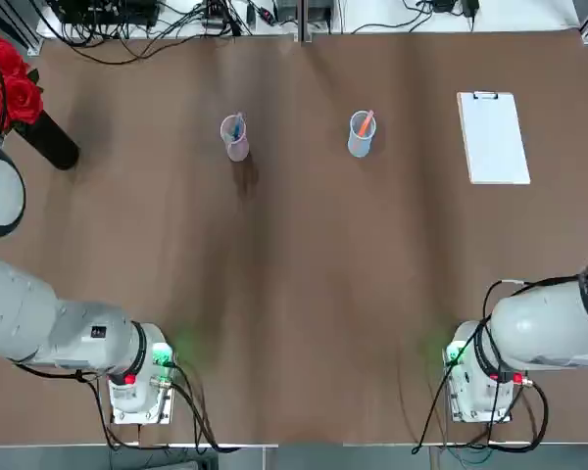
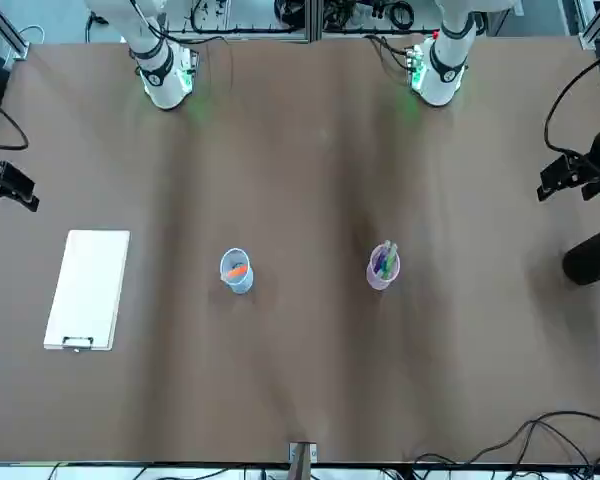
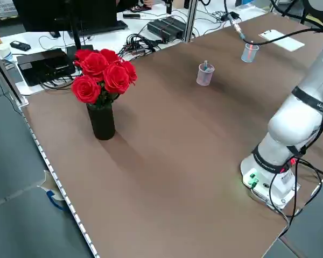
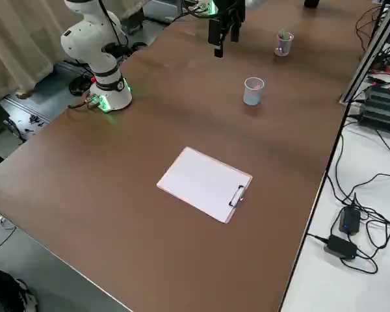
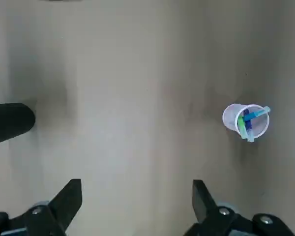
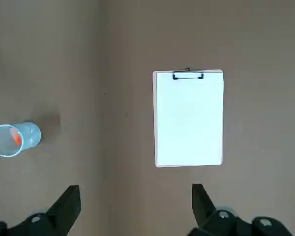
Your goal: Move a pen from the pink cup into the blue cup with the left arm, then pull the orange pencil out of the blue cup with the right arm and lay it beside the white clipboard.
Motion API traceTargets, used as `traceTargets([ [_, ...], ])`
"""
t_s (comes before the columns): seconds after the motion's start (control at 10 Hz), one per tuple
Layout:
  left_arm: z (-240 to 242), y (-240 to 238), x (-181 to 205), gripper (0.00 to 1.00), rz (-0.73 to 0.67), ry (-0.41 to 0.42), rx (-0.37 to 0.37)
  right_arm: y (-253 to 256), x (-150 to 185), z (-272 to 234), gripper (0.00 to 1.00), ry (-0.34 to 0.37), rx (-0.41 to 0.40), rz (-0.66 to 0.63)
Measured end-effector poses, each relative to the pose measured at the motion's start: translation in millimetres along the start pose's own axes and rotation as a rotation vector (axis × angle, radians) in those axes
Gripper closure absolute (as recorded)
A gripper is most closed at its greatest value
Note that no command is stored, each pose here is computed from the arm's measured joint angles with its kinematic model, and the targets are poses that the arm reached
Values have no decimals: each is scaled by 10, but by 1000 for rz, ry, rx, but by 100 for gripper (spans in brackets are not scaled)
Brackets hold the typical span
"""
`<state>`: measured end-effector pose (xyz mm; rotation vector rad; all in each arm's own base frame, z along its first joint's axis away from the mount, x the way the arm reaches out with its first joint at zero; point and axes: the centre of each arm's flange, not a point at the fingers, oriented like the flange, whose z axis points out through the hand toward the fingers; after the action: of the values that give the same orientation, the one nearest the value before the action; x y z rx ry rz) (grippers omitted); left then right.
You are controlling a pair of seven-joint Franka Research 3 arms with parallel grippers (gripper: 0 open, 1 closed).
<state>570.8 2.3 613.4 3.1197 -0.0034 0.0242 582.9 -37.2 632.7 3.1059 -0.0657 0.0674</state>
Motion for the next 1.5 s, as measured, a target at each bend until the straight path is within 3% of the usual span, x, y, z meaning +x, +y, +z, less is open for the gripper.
traceTargets([
  [0.2, 84, 118, 49, 0, 15, -5, 0, 1, 0, 1, 0, -1, 0, 1],
  [0.8, 933, 1326, 400, 0, -28, -33, -21, -59, 0, 3, 0, -1, 26, -1],
  [1.0, 1354, 1851, 480, 1, -92, -13, 24, -66, -4, 8, 0, -4, 31, -1],
  [1.2, 1735, 2320, 534, 4, -137, -5, 17, -52, -7, 13, 0, -7, 30, 2],
  [1.3, 1867, 2462, 602, 5, -154, -9, 3, -44, -7, 13, 0, -7, 29, 3],
  [1.5, 2123, 2696, 668, 8, -160, -6, 43, -5, -4, 12, 0, -5, 29, 10],
])
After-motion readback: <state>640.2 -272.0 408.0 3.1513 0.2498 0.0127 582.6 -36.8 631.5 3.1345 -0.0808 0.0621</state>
